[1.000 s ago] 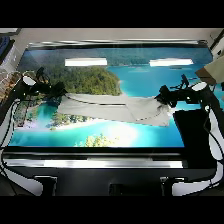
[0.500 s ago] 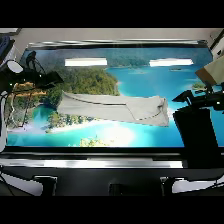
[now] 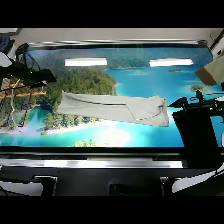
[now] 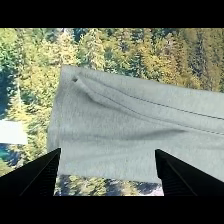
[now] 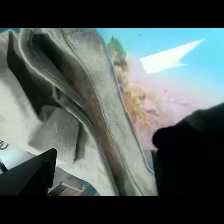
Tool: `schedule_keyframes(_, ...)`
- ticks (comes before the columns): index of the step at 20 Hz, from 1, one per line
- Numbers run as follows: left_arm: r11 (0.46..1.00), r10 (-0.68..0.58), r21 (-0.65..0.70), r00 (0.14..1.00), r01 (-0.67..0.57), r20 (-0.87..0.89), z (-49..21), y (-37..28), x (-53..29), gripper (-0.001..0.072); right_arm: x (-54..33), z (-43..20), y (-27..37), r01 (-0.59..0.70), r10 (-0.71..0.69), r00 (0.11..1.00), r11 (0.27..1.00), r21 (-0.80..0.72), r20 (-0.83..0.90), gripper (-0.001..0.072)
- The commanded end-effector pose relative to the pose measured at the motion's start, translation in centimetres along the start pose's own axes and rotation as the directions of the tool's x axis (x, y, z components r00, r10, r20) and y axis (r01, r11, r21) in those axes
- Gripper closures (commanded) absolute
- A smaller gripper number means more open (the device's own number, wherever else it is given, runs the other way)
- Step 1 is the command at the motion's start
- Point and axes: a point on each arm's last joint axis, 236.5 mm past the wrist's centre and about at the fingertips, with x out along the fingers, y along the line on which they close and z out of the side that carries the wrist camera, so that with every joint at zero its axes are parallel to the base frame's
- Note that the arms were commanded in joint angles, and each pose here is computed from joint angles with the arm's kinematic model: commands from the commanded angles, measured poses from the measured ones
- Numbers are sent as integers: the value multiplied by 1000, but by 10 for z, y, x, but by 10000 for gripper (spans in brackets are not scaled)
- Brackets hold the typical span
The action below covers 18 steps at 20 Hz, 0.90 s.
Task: Fold the clothes and pants, and hang the long-sleeved shirts on hangers.
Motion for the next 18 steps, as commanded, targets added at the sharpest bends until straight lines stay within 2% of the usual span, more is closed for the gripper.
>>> schedule_keyframes(1, 1000, 11, -13, 1000, -11, -9, -3, 1, -4, -13, 8, 4, -2, -35, 35, 999, 999, 9, -3, 24)
schedule_keyframes(5, 1000, 11, -13, 1000, -11, -10, -3, 1, -4, -13, 24, 3, 3, -7, 7, 1000, 1000, -26, -14, 25)
schedule_keyframes(12, 1000, 11, -11, 1000, -11, -10, -3, 1, -4, -13, 65, -16, 2, 161, -168, 983, 982, -97, -77, 38)
schedule_keyframes(13, 1000, 11, -10, 1000, -11, -10, -3, 1, -4, -13, 69, -19, 0, 185, -194, 977, 977, -103, -86, 94)
schedule_keyframes(14, 1000, 11, -10, 1000, -11, -10, -3, 1, -4, -13, 70, -20, -2, 201, -211, 973, 974, -109, -90, 224)
schedule_keyframes(16, 1000, 11, -10, 1000, -11, -10, -3, 1, -4, -13, 68, -19, 0, 202, -211, 974, 974, -105, -83, 635)
schedule_keyframes(17, 1000, 11, -10, 1000, -11, -10, -3, 1, -4, -13, 65, -18, 4, 201, -209, 975, 973, -112, -70, 671)
schedule_keyframes(18, 1000, 7, -10, 1000, -7, -13, -4, 0, -3, -1, 60, -16, 10, 199, -207, 977, 972, -122, -49, 672)
